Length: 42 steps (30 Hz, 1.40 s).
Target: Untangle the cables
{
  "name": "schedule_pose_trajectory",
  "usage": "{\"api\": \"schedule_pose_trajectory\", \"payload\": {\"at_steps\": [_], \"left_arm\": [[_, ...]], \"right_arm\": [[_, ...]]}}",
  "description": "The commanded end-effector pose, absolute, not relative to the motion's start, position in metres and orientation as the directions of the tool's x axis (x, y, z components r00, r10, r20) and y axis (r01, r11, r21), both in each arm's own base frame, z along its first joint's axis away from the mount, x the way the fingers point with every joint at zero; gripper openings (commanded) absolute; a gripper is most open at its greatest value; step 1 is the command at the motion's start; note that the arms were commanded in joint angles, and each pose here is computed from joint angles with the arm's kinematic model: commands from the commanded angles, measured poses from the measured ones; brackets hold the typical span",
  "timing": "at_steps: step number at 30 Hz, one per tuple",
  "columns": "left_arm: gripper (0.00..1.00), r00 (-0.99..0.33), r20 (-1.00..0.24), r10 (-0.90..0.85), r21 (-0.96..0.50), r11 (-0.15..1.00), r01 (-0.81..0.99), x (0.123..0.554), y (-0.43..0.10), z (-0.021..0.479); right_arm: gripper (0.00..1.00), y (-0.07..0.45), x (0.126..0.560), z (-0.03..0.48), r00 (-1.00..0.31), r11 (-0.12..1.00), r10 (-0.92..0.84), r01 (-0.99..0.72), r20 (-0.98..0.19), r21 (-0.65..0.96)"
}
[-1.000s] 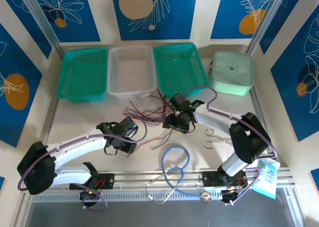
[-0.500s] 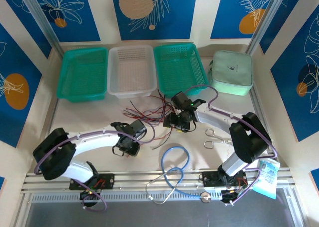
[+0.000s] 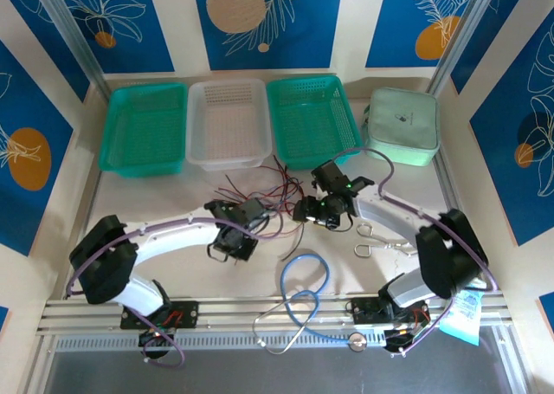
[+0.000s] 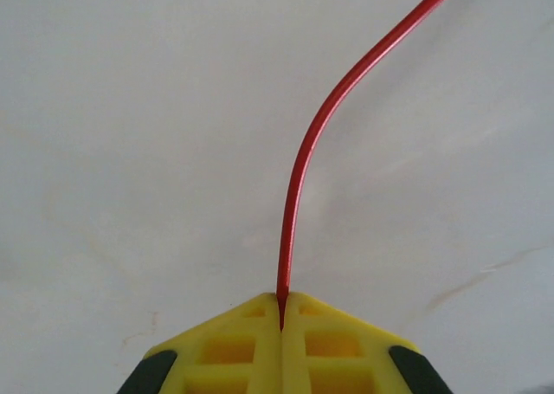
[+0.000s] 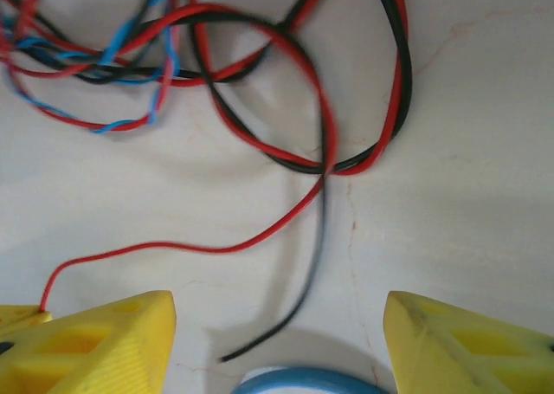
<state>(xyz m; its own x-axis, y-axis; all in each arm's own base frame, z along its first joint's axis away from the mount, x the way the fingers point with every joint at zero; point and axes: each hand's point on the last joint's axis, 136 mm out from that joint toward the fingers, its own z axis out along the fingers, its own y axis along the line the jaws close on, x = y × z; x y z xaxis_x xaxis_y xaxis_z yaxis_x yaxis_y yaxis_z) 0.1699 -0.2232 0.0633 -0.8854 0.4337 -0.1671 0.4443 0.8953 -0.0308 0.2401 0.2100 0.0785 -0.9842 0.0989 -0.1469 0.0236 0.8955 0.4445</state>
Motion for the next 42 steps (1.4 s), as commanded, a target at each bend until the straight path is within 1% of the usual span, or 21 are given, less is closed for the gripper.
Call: {"api": "schedule_pose_trajectory", "payload": {"at_steps": [1, 4, 7, 10, 13, 17, 19, 21, 24, 27, 31, 36, 38, 42], "left_arm": [[0.00, -0.842, -0.270, 0.467, 0.006, 0.875, 0.483, 0.188, -0.231, 0.130], [0.00, -0.805, -0.326, 0.496, 0.012, 0.853, 0.521, 0.200, -0.244, 0.176], [0.00, -0.766, -0.399, 0.505, 0.004, 0.836, 0.549, 0.216, -0.262, 0.214], [0.00, -0.713, -0.509, 0.482, -0.035, 0.816, 0.577, 0.238, -0.295, 0.257], [0.00, -0.667, -0.581, 0.466, -0.046, 0.800, 0.599, 0.254, -0.316, 0.296], [0.00, -0.612, -0.638, 0.467, -0.039, 0.774, 0.631, 0.263, -0.328, 0.332], [0.00, -0.592, -0.671, 0.447, -0.047, 0.771, 0.636, 0.266, -0.329, 0.350], [0.00, -0.577, -0.698, 0.425, -0.074, 0.758, 0.648, 0.268, -0.333, 0.362], [0.00, -0.565, -0.729, 0.386, -0.113, 0.746, 0.656, 0.269, -0.334, 0.380], [0.00, -0.536, -0.776, 0.333, -0.149, 0.728, 0.669, 0.270, -0.336, 0.405], [0.00, -0.481, -0.845, 0.233, -0.192, 0.708, 0.680, 0.272, -0.333, 0.443], [0.00, -0.451, -0.885, 0.111, -0.257, 0.691, 0.675, 0.277, -0.322, 0.479], [0.00, -0.446, -0.892, 0.069, -0.291, 0.668, 0.685, 0.276, -0.321, 0.492], [0.00, -0.454, -0.890, -0.051, -0.407, 0.539, 0.737, 0.262, -0.328, 0.530]], "right_arm": [[0.64, 0.202, 0.246, 0.103, -0.949, 0.887, 0.080, -0.072, -0.305, 0.456], [0.64, 0.203, 0.251, 0.136, -0.871, 0.850, 0.049, -0.221, -0.489, 0.478], [0.64, 0.192, 0.255, 0.165, -0.763, 0.850, 0.049, -0.306, -0.645, 0.427], [0.66, 0.175, 0.258, 0.200, -0.641, 0.862, 0.090, -0.333, -0.762, 0.382], [0.71, 0.167, 0.255, 0.232, -0.543, 0.856, 0.093, -0.385, -0.835, 0.346], [0.75, 0.156, 0.246, 0.267, -0.486, 0.844, 0.117, -0.411, -0.866, 0.345], [0.75, 0.156, 0.240, 0.289, -0.442, 0.819, 0.137, -0.453, -0.887, 0.352], [0.75, 0.159, 0.235, 0.301, -0.392, 0.801, 0.123, -0.503, -0.911, 0.325], [0.75, 0.164, 0.233, 0.301, -0.324, 0.789, 0.040, -0.570, -0.945, 0.229], [0.77, 0.158, 0.239, 0.304, -0.283, 0.816, 0.004, -0.554, -0.959, 0.166], [0.78, 0.157, 0.238, 0.319, -0.246, 0.803, 0.020, -0.574, -0.969, 0.163], [0.79, 0.159, 0.230, 0.329, -0.207, 0.776, 0.028, -0.612, -0.978, 0.152], [0.79, 0.157, 0.227, 0.333, -0.171, 0.779, 0.026, -0.614, -0.985, 0.127], [0.81, 0.150, 0.223, 0.345, -0.098, 0.791, 0.019, -0.607, -0.995, 0.075]]}}
